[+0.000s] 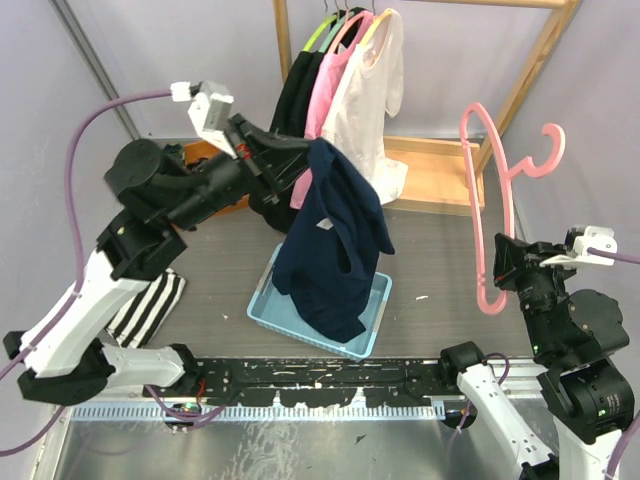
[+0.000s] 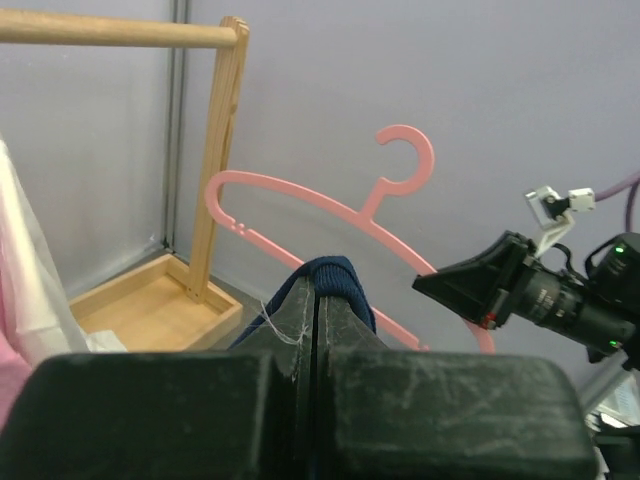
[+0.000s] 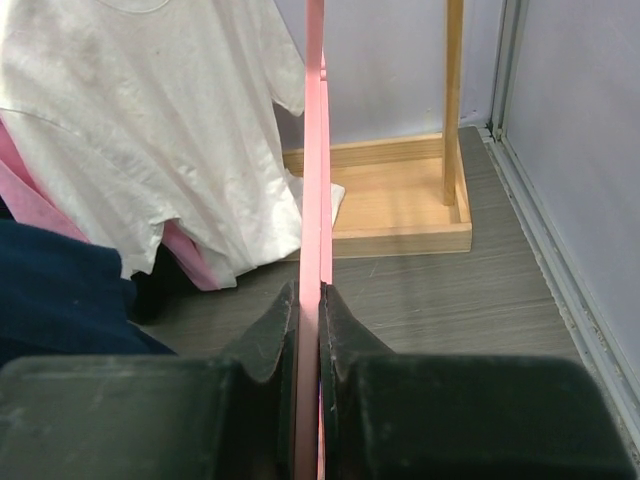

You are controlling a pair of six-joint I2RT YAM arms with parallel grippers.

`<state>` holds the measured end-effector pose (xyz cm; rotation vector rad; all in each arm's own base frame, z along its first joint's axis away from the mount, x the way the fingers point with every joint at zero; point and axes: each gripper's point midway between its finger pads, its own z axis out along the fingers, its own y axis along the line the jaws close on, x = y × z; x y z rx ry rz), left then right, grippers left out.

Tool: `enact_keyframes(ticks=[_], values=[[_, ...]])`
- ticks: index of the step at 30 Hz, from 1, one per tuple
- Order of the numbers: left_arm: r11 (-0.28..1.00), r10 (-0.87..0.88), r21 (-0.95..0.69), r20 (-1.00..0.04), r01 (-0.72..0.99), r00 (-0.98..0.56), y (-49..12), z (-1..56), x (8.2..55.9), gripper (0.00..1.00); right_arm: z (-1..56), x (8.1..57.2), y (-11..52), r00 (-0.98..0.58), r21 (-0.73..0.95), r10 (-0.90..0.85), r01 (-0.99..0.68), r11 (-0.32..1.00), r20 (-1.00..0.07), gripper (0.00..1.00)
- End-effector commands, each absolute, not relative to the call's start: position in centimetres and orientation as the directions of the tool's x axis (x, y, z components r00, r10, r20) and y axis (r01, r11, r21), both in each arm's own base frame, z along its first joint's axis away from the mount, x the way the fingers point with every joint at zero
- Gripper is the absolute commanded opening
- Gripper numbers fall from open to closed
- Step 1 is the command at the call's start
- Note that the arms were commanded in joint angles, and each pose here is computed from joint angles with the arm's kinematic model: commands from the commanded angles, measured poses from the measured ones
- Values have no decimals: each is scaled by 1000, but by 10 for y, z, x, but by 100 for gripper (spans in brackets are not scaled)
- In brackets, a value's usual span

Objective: Remove the t-shirt from the hanger
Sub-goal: Place the T-shirt in the bin.

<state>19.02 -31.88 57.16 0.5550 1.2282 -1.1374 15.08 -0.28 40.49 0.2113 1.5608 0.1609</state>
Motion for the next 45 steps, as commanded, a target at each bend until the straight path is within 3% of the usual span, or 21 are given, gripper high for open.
enact_keyframes(ticks=[1, 20, 45], values=[[339, -413, -281, -902, 898, -126, -290, 577, 159, 0, 426, 154, 5, 80, 270, 272, -27, 962, -959, 1], [531, -165, -394, -917, 750, -364, -313, 388, 171, 0, 416, 150, 11, 57, 270, 273, -60, 961, -960, 1], [777, 165, -223, -830, 589, -533, -317, 168, 163, 0, 403, 169, 16, 31, 276, 277, -46, 960, -960, 1]])
